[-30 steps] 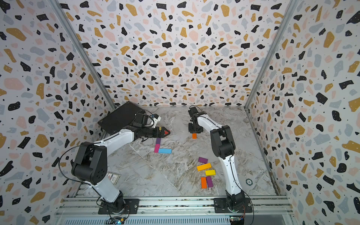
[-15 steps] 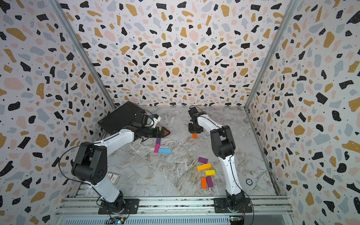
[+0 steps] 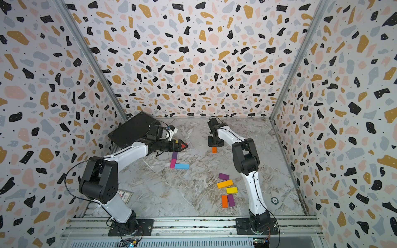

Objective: Assemble the letter t with building blocks
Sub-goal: Place the building block at the center of the board, then pick up the building block from the center of the board.

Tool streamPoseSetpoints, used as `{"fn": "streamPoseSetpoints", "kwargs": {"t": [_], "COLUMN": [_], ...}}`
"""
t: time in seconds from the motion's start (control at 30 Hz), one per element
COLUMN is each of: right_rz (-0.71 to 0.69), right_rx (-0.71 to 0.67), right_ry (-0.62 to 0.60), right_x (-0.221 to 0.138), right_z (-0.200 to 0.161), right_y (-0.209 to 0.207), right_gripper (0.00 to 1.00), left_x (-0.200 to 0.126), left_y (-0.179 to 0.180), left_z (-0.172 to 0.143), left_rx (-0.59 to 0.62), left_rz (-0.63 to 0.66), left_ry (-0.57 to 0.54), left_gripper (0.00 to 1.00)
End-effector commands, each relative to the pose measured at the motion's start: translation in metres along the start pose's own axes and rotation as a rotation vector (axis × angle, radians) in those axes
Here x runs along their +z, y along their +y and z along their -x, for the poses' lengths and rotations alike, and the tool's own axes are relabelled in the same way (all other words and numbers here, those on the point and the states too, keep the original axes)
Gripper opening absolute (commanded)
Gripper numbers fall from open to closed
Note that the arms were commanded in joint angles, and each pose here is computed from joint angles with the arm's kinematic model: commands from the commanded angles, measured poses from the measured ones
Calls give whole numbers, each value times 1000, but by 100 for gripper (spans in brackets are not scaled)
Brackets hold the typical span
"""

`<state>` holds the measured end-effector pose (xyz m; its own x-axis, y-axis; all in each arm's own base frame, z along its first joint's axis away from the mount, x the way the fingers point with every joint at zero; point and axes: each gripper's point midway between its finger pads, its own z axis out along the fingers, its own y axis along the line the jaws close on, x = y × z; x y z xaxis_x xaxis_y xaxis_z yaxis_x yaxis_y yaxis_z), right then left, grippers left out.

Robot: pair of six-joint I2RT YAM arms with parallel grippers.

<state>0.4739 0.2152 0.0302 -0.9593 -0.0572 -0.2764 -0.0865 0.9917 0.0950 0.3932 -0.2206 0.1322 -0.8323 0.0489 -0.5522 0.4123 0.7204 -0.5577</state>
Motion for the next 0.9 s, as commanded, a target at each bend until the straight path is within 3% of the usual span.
{"fn": "streamPoseSetpoints", "kwargs": {"t": [0.0, 0.33, 0.53, 0.7, 0.77, 0.87], "right_rz": [-5, 102, 147, 190, 194, 250], "right_rx": [-11, -42, -80, -162, -169, -142], "right_ry": [6, -74, -172, -207, -150, -55], "right_x": [-8, -37, -96, -152, -157, -156], "right_z": [0, 17, 12, -44, -85, -149], "right_y": [1, 20, 21, 7, -5, -14], "right_gripper": [48, 67, 71, 75, 74, 71], "left_x": [-8, -24, -52, -41, -28, -11], "left_y": [-7, -24, -57, -91, -101, -106], "left_z": [16, 34, 34, -13, -37, -55], "left_rx": [43, 94, 206, 403, 517, 605], "left_rz": [-7, -24, -71, -57, 1, 44], "left_ry": [-41, -95, -87, 125, 210, 237], "left_gripper": [100, 99, 100, 86, 84, 81]}}
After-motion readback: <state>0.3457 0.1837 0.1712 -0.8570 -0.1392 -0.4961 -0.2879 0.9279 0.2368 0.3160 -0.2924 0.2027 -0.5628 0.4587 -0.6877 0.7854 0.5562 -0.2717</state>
